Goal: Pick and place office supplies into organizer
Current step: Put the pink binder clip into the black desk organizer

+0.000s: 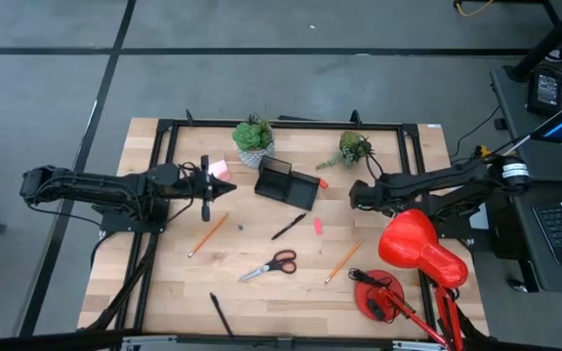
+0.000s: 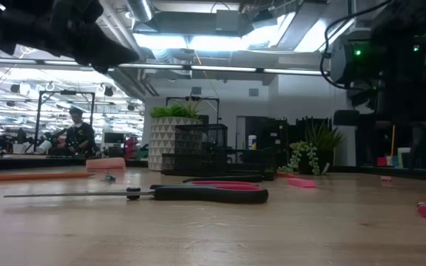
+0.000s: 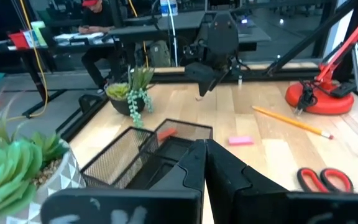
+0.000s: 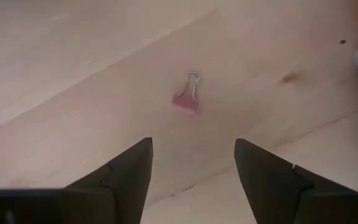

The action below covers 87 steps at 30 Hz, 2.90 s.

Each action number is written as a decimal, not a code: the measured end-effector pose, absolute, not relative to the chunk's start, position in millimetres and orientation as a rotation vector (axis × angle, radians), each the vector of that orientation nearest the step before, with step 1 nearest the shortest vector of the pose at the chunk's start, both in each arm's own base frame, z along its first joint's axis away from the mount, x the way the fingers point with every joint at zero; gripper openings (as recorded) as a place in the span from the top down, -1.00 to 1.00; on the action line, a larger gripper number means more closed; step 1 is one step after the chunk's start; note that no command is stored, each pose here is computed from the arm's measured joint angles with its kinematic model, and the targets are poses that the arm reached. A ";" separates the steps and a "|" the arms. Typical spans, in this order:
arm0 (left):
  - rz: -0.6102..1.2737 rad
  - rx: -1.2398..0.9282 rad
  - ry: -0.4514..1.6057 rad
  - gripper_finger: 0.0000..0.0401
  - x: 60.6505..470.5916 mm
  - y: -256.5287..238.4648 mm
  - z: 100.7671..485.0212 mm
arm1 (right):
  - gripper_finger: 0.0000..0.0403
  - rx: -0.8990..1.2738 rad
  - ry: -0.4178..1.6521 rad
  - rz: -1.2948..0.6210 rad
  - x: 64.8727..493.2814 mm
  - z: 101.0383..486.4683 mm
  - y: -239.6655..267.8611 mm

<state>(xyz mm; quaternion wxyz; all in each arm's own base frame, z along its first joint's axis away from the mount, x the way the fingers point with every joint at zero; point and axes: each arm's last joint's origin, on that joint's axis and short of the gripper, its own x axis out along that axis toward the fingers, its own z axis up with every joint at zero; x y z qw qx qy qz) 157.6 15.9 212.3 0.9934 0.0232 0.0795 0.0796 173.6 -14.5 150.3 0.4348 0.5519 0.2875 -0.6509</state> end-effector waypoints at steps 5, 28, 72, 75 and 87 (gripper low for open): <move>0.159 0.046 0.183 0.98 157.2 15.9 210.0 | -0.13 1.353 0.694 -1.651 179.0 142.1 -16.6; 0.157 0.046 0.261 0.98 155.6 15.8 202.6 | -0.13 1.453 0.536 -1.851 184.9 126.1 -27.3; 0.156 0.046 0.265 0.99 155.5 15.8 202.3 | 0.32 1.386 0.639 -1.903 180.8 120.0 -32.3; 0.156 0.046 0.265 0.99 155.5 15.7 202.3 | 0.33 1.379 0.650 -1.895 180.9 119.9 -32.3; 0.157 0.046 0.265 0.98 155.5 15.8 202.2 | 0.33 1.387 0.649 -1.886 183.9 121.7 -32.6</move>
